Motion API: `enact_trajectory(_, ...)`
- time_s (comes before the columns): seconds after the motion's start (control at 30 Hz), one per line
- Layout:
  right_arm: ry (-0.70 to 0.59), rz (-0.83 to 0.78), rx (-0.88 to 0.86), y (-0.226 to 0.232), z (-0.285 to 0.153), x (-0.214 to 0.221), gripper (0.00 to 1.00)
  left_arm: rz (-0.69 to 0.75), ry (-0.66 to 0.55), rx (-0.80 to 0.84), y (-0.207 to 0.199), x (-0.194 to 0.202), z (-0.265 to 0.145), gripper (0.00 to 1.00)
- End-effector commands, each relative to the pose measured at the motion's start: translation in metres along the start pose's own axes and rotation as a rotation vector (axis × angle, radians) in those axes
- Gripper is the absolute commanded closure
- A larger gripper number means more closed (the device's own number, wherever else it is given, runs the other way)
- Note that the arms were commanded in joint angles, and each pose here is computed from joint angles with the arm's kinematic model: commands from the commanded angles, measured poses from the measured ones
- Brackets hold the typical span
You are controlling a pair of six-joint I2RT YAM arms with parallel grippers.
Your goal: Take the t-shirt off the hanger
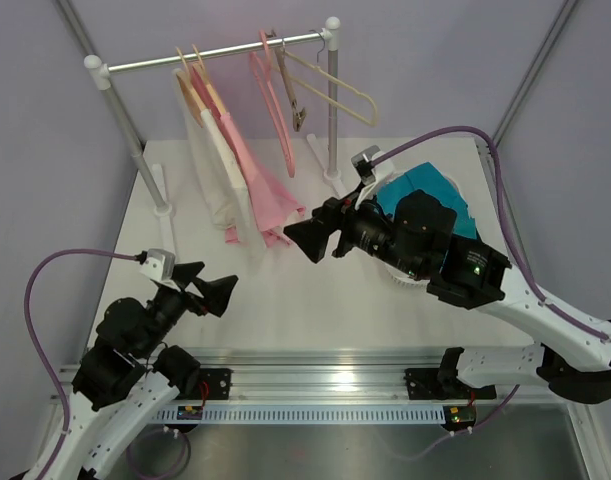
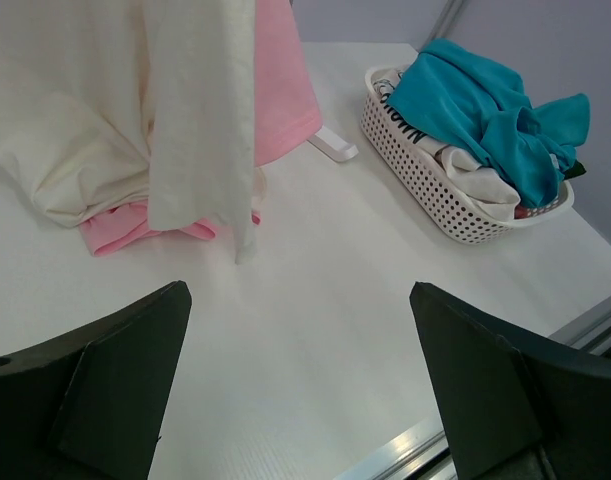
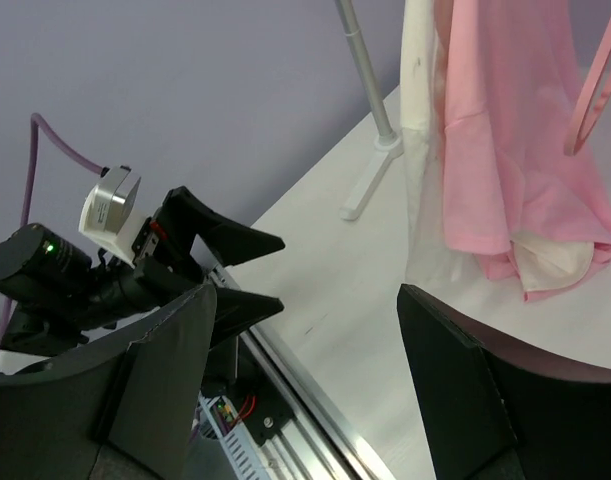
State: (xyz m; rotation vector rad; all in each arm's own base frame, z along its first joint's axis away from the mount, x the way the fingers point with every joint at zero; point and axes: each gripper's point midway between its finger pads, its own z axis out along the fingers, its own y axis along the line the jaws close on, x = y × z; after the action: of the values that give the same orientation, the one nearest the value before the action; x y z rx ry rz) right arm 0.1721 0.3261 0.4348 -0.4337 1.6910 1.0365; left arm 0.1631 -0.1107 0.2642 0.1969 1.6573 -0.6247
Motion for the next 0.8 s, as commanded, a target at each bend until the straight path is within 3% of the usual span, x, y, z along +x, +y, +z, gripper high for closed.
enact_trajectory(0.0,-0.116,-0.063,0.017,0.006,0.008,-0.037,0.17,0.02,-0.051,0.042,-0.007,-0.013,-0.005,0.01)
enact_trajectory(0.13,-0.182,-0.137,0.097,-0.002,0.028,-0.056,0.23,0.03,-0.056,0.067,-0.011,-0.014,-0.007,0.01)
enact_trajectory(0.37,-0.293,-0.298,0.215,-0.004,0.068,-0.1,0.42,0.034,-0.082,0.081,-0.013,-0.017,-0.012,0.01)
enact_trajectory(0.57,-0.281,-0.431,0.32,-0.018,0.126,-0.094,0.54,0.036,-0.06,0.074,-0.012,-0.013,-0.009,0.01)
enact_trajectory(0.77,-0.23,-0.414,0.309,-0.04,0.177,-0.085,0.56,0.039,-0.051,0.108,-0.018,-0.011,-0.009,0.01)
